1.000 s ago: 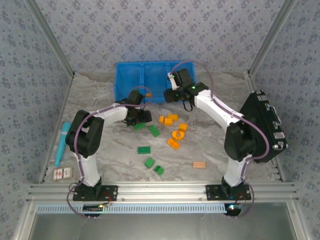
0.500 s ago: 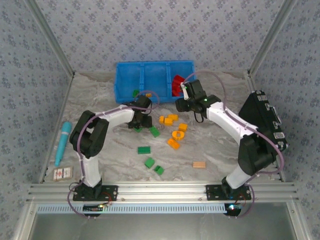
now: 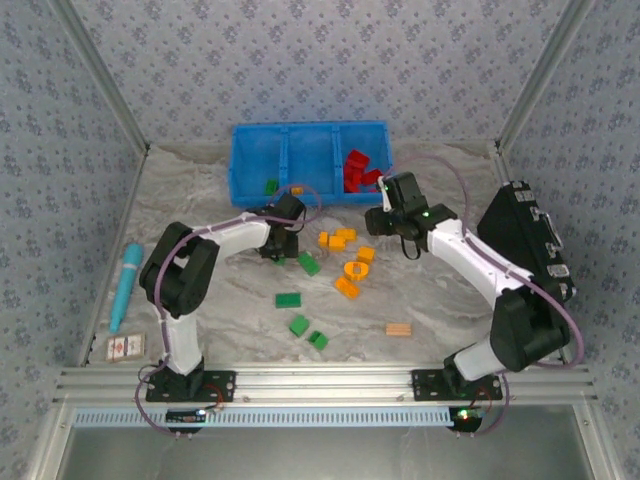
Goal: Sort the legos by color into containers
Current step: Pick up the lego from the center of the table.
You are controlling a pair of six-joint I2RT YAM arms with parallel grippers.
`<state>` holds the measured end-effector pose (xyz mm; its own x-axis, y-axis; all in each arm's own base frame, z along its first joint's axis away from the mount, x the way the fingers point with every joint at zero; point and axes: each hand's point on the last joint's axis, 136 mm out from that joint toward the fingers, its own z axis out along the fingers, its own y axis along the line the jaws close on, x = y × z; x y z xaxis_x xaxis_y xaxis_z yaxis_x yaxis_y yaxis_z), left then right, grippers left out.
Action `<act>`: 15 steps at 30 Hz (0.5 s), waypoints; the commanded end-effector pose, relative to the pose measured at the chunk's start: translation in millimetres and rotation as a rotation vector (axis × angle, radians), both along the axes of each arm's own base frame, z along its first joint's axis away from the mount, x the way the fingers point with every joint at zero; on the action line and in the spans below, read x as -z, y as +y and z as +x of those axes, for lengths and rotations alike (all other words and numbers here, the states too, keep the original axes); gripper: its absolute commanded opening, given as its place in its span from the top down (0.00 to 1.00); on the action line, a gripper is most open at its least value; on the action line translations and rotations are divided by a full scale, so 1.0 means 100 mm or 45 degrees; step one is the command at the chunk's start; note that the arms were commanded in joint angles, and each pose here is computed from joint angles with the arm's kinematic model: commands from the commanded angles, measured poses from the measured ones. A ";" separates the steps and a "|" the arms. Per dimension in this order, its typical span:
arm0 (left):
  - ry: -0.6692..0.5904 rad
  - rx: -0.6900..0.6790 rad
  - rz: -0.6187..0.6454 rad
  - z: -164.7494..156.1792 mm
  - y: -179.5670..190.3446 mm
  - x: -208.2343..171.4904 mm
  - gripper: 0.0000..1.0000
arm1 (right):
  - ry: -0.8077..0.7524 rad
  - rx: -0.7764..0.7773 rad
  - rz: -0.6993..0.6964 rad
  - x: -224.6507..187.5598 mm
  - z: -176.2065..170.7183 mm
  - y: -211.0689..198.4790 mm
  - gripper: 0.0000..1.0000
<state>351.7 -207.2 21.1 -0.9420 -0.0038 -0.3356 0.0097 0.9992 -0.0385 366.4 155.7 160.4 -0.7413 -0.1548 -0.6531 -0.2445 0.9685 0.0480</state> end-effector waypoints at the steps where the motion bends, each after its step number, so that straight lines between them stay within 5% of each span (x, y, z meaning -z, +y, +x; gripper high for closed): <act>1: 0.157 0.055 0.051 -0.33 0.08 0.27 0.61 | 0.070 0.081 -0.005 0.12 -0.22 -0.14 0.44; 9: 0.070 0.152 0.045 -0.18 0.06 -0.08 0.72 | 0.195 0.145 0.066 0.31 -0.82 -0.15 0.43; 15: -0.188 0.126 -0.087 0.37 0.11 -1.03 0.72 | 0.279 -0.209 0.037 0.52 -1.37 0.33 0.40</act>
<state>356.4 -195.9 53.8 -0.9391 0.0790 -0.3345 0.0956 0.9949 -0.0336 258.3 173.7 121.6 -0.8216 -0.1770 -0.5418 -0.2897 0.9483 0.1295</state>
